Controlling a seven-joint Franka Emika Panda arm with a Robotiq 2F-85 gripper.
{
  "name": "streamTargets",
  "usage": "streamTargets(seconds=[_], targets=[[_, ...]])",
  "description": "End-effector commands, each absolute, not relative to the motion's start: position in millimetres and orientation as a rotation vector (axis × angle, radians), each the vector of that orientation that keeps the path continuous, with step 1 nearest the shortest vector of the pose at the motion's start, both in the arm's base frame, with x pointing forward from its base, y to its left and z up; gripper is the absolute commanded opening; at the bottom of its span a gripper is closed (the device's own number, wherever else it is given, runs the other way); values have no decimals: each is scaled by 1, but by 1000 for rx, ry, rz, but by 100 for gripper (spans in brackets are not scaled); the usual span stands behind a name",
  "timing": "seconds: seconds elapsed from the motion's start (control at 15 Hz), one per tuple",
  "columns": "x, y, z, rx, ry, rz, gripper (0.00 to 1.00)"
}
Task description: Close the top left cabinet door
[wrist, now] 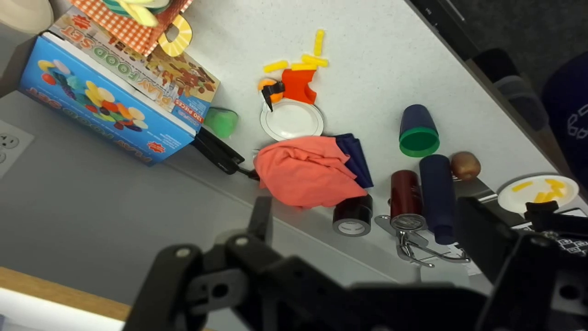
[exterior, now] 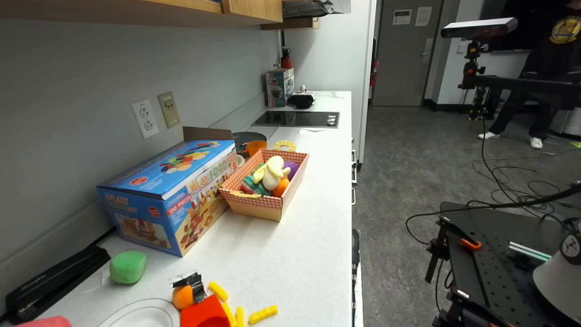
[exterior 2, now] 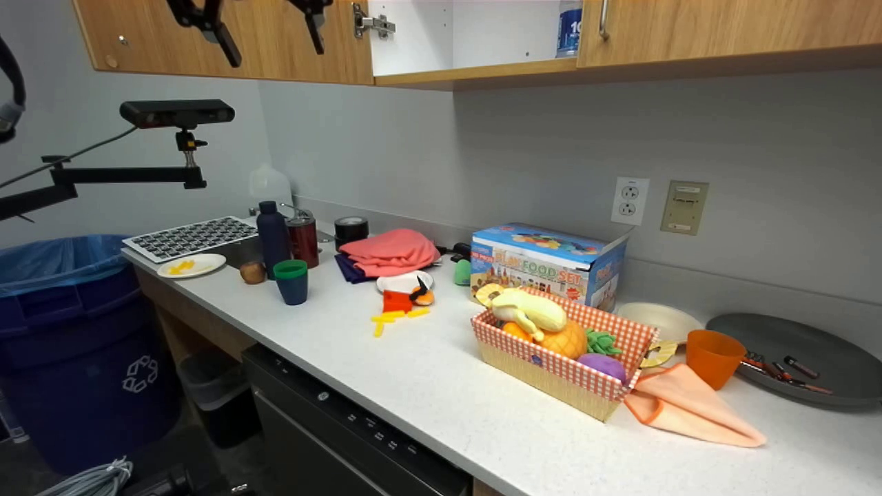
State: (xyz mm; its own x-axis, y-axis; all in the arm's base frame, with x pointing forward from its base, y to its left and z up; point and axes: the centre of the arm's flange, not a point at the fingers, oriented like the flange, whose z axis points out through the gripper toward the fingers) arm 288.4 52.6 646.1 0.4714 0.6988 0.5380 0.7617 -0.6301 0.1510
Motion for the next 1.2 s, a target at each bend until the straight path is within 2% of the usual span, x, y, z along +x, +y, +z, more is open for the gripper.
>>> streamTargets(seconds=[0.0, 1.13], targets=[[288, 53, 646, -2587, -1311, -873, 100], [288, 56, 645, -2569, -1300, -866, 100]])
